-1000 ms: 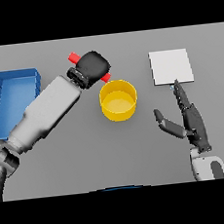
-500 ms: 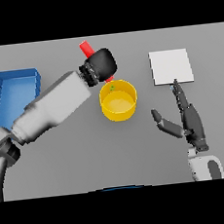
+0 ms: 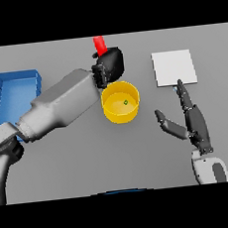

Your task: Pick up the red beaker and tilt it to pour out 1 green nut into yellow bowl. Pick up the yellow bowl and place it on the metallic measuring scale.

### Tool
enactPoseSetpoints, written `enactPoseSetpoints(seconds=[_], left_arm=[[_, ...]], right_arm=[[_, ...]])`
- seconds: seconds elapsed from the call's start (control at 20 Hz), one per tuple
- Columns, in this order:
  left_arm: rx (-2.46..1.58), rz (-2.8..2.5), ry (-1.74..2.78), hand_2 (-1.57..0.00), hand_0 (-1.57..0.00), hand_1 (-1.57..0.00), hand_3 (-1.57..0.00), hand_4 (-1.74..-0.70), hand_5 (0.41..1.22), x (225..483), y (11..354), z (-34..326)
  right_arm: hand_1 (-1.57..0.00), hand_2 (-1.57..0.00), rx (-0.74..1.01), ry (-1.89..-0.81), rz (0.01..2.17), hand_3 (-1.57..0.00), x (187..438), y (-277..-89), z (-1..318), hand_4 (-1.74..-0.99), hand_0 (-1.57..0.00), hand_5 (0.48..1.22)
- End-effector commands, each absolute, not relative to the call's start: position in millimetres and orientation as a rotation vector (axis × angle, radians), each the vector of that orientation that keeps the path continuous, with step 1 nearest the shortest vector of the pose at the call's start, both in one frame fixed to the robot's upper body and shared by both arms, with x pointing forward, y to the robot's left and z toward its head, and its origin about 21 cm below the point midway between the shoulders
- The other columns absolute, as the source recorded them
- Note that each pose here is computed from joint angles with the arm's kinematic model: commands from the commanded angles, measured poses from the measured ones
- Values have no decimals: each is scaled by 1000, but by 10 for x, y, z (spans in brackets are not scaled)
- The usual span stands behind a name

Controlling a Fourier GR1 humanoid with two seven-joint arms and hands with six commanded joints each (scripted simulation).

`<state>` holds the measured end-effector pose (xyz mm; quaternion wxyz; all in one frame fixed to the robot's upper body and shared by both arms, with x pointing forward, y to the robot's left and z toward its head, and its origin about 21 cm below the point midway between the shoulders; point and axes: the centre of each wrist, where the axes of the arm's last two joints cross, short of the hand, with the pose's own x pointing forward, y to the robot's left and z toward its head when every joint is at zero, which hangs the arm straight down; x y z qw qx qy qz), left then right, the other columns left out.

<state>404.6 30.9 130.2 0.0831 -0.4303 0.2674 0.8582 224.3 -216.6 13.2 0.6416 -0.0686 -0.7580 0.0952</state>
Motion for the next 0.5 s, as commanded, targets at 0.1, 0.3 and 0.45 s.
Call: enactPoseSetpoints(seconds=[0.1,0.3,0.45], left_arm=[[-1295,2466,740,-1571,-1571,-1571,-1570,-1732,1221,4061,133,1553],[-1458,2389,717,-1571,-1571,-1571,-1571,-1727,1221,4283,151,2316],[-1647,2374,854,-1571,-1571,-1571,-1571,-1720,1221,4450,424,2825]], right_arm=[[1,1,-169,-1716,215,1,2252,-2156,102,-1138,1,572],[1,1,-170,-1744,231,1,2237,-2164,141,-1133,1,557],[1,1,-144,-1745,227,1,2262,-2138,139,-1128,1,554]])
